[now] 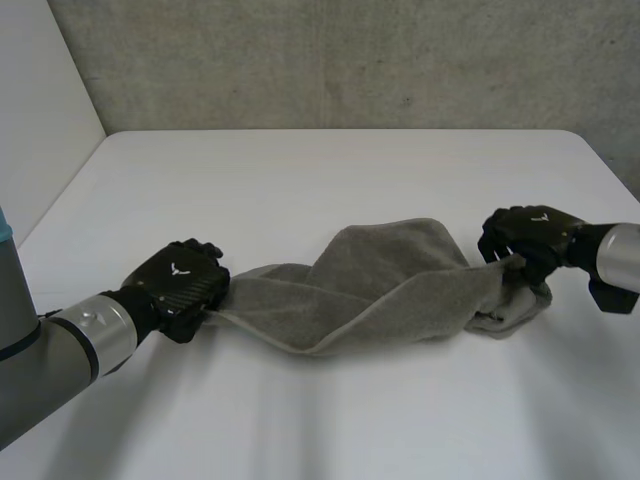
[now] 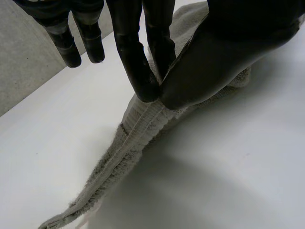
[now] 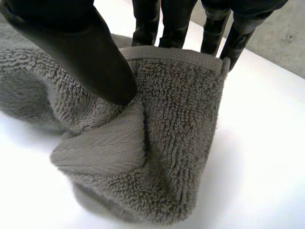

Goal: Fold the towel.

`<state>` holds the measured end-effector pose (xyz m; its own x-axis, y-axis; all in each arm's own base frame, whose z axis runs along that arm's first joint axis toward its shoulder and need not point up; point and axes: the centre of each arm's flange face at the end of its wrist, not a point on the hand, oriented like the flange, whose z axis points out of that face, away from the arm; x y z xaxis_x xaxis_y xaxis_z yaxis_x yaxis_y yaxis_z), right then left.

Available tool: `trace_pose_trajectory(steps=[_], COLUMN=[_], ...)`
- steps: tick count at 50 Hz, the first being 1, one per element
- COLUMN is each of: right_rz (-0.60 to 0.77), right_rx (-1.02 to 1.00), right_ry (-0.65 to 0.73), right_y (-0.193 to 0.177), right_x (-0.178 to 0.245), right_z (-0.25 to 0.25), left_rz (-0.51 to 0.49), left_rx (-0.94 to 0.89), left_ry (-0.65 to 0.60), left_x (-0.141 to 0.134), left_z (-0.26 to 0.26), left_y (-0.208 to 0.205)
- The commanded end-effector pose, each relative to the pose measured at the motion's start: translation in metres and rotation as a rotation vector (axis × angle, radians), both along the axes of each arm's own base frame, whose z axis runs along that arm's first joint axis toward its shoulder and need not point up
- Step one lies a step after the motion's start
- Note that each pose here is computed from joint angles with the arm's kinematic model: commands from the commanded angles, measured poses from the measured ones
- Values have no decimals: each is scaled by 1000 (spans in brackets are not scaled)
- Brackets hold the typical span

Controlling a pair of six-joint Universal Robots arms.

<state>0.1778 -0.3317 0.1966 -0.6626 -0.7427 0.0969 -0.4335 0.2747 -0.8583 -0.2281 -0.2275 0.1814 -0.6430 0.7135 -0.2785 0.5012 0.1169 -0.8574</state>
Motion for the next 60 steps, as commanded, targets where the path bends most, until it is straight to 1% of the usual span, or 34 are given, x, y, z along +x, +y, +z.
trace_pose_trajectory(steps=[1, 5, 8, 13, 15, 16, 17, 18, 20, 21, 22, 23, 24, 25, 26, 27, 28, 29, 30, 31, 32, 34, 36, 42, 44, 45, 46, 47, 48, 49, 51, 52, 57, 60], right_rz=[2, 28, 93, 164, 205, 205, 230, 230, 185, 184, 107, 16, 15, -62, -63, -125, -150, -151, -142, -136, -136, -135, -122, -102, -93, -77, -77, -60, -53, -53, -35, -35, -17, 0], right_rx=[21, -2, -71, -220, -338, -339, -441, -442, -665, -666, -773, -888, -889, -996, -997, -1090, -1157, -1158, -1160, -1130, -1129, -1108, -1067, -976, -937, -885, -884, -833, -780, -779, -682, -681, -586, -565], right_ry=[40, 91, 169, 268, 269, 268, 256, 256, 198, 197, 142, 62, 61, -52, -53, -177, -299, -301, -400, -460, -460, -476, -454, -331, -300, -273, -272, -251, -234, -234, -198, -198, -132, -78], right_y=[20, 23, 24, 6, -12, -12, -20, -20, -39, -39, -51, -60, -60, -61, -61, -56, -42, -42, -31, -26, -26, -24, -16, -21, -24, -25, -25, -24, -21, -21, -11, -11, 9, 19], right_x=[-16, -21, -20, -20, 0, 0, 20, 20, 47, 47, 52, 53, 53, 51, 51, 43, 39, 39, 37, 35, 35, 34, 34, 13, 7, 3, 3, 1, -2, -2, -6, -6, -4, -4], right_z=[-3, -5, -5, 3, 18, 18, 32, 33, 72, 73, 97, 127, 128, 163, 163, 198, 230, 231, 247, 251, 252, 251, 244, 203, 186, 167, 166, 147, 127, 127, 87, 87, 41, 22], left_rz=[6, 27, 55, 72, 73, 73, 75, 71, 68, 69, 69, 79, 79, 94, 107, 107, 112, 107, 107, 100, 100, 68, 63, 57, 63, 69, 76, 76, 79, 78, 70, 70, 60, 53], left_rx=[15, 26, 23, -26, -50, -51, -94, -147, -203, -262, -263, -325, -326, -387, -438, -438, -481, -525, -525, -574, -575, -645, -660, -619, -580, -537, -493, -492, -444, -394, -346, -346, -171, -128], left_ry=[-6, -9, -10, -4, 2, 2, 15, 32, 61, 104, 104, 165, 165, 240, 325, 326, 421, 515, 516, 598, 599, 709, 723, 664, 631, 593, 555, 555, 513, 473, 436, 435, 303, 278], left_x=[2, 7, 13, 11, 8, 8, 4, 0, -6, -11, -12, -16, -16, -19, -21, -21, -23, -22, -22, -17, -17, -10, -8, -4, -2, 1, 5, 5, 7, 8, 8, 8, 8, 7], left_z=[-2, -5, -4, 1, 3, 3, 12, 23, 38, 56, 56, 77, 77, 99, 120, 120, 142, 168, 169, 197, 197, 235, 238, 211, 195, 176, 156, 156, 134, 113, 94, 94, 21, 5], left_y=[3, 1, -9, -50, -64, -64, -78, -91, -103, -115, -115, -124, -124, -133, -139, -139, -142, -139, -139, -131, -131, -114, -113, -110, -112, -113, -112, -112, -110, -105, -98, -97, -67, -61])
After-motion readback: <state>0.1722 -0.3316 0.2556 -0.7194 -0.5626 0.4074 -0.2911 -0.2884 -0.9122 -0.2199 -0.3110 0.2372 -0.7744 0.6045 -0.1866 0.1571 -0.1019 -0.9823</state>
